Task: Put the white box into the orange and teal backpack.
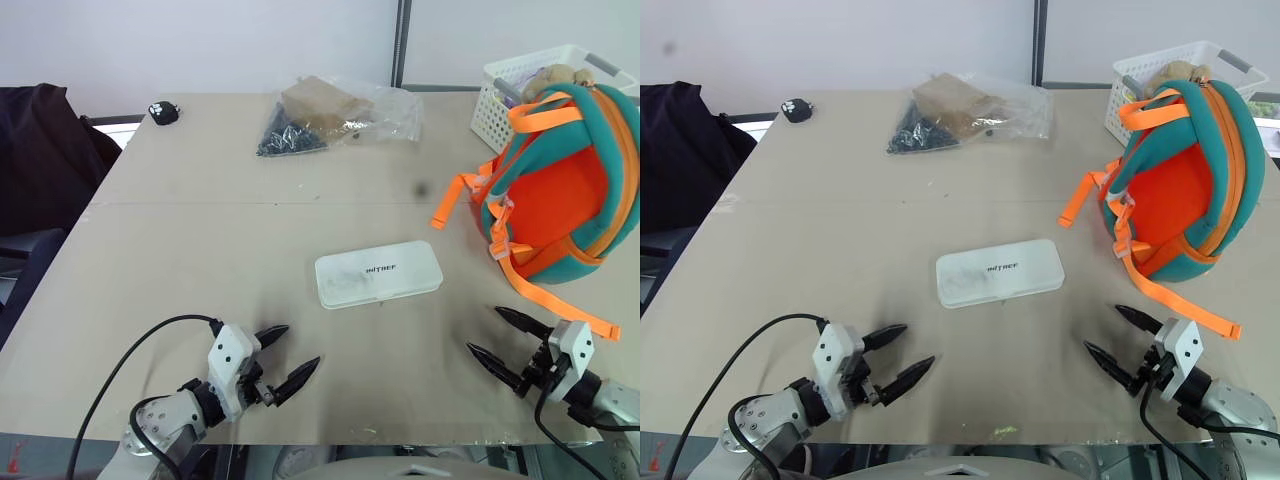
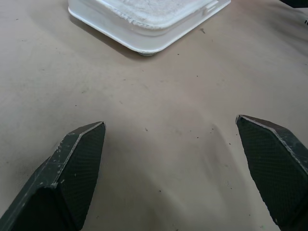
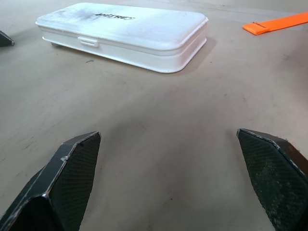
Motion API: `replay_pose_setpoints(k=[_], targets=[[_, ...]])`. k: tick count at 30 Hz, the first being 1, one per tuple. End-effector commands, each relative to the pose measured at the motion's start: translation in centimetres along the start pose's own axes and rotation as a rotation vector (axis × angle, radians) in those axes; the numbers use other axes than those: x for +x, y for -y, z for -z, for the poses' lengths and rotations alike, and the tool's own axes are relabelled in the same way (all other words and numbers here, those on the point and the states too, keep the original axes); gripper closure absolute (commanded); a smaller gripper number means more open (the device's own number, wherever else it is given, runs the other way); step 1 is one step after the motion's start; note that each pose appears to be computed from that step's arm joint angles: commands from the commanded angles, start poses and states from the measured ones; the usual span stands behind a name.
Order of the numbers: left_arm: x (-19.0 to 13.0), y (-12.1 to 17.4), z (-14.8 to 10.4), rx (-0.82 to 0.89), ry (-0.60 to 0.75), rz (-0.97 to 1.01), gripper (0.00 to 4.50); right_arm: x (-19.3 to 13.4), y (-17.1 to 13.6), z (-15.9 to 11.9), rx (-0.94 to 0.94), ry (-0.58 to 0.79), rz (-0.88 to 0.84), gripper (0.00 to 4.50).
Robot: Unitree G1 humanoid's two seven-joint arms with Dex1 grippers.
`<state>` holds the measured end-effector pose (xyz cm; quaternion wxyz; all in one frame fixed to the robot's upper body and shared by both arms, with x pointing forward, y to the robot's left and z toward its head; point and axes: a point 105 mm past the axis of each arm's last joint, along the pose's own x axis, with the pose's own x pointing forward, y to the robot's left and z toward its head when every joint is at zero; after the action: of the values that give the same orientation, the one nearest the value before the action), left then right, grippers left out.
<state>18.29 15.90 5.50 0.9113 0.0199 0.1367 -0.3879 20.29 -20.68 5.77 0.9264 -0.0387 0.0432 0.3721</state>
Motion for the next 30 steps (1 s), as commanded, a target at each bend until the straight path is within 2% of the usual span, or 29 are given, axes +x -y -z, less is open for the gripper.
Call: replay_pose_setpoints(k=[1, 20, 23, 27, 30], targets=[[-0.1, 0.4, 0.3, -0.016, 0.001, 0.02, 0.05, -0.5, 0.4, -0.7, -0.016, 0.015, 0.004, 0.03], [-0.1, -0.4, 0.0, 0.017, 0.034, 0.043, 0.05, 0.5, 0.4, -1.1, 0.0, -0.007, -0.034, 0.03], [-0.3, -1.2, -0.5, 0.012, 0.051, 0.017, 0.05, 1.3, 0.5, -2.1, 0.016, 0.021, -0.029, 0.03], [-0.6, -2.4, -2.2, -0.099, 0.103, -0.008, 0.05, 2.9, 0.4, -3.4, 0.041, 0.027, -0.052, 0.03], [-0.8, -3.1, -2.8, -0.314, 0.07, 0.024, 0.05, 4.3, 0.9, -3.7, -0.002, -0.018, -0.049, 0.03]])
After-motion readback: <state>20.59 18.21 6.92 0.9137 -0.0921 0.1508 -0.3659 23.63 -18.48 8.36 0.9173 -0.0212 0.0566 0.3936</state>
